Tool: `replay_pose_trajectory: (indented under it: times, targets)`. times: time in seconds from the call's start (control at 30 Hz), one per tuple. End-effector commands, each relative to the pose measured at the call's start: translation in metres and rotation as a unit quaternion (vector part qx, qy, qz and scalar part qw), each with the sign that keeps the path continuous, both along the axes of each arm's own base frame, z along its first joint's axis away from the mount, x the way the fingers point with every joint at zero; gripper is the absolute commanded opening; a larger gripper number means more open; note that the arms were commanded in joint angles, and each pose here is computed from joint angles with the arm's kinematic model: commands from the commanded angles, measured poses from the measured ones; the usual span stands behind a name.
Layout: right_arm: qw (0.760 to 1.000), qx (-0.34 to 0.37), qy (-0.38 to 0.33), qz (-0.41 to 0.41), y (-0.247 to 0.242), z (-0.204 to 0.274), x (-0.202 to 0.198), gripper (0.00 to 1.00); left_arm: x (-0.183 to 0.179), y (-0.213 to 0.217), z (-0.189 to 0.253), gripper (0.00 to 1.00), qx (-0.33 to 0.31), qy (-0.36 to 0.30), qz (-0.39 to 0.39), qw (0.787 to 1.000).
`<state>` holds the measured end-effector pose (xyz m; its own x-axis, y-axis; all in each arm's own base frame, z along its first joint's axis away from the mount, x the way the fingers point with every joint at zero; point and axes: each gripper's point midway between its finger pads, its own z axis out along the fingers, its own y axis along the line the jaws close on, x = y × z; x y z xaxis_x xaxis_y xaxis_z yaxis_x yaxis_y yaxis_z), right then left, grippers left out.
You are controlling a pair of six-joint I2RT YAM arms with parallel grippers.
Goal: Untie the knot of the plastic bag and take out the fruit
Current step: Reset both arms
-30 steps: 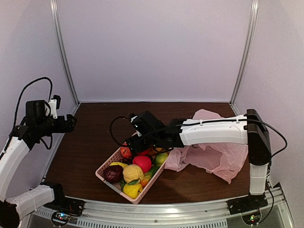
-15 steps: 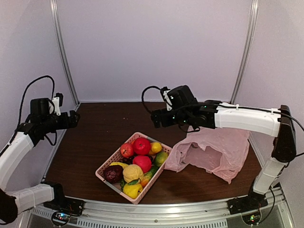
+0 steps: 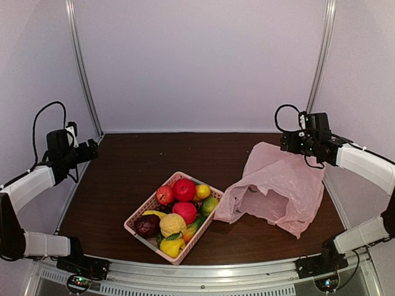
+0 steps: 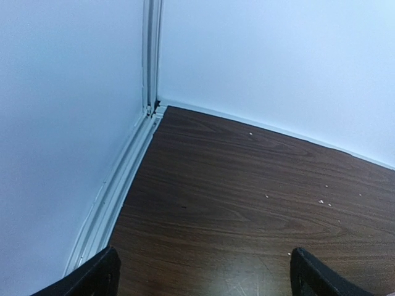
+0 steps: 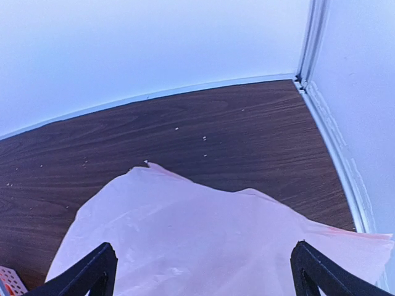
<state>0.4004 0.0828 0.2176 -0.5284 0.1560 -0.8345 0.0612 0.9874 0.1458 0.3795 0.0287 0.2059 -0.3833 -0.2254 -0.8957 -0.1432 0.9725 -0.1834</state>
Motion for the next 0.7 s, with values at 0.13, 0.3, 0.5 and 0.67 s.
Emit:
replay_pose_trajectory:
  times: [0.13,0.3,0.5,0.67]
  targets:
    - [0.989,-0.029,-0.137,-0.048,-0.058,0.038,-0.027,0.99,-0.01,0.032,0.009,0.97,0.072,-0.085,0.078,0.991]
    - [0.969,-0.041,-0.232,-0.074,-0.076,0.061,-0.059,0.99,-0.022,0.026,-0.004,0.97,0.067,-0.108,0.064,0.99]
    - [0.957,-0.031,-0.278,-0.079,-0.082,0.043,-0.089,0.99,-0.039,0.026,-0.021,0.98,0.066,-0.112,0.07,0.989]
    - [0.954,-0.029,-0.281,-0.099,-0.091,0.023,-0.105,0.99,-0.049,0.026,-0.031,0.97,0.069,-0.108,0.074,0.989]
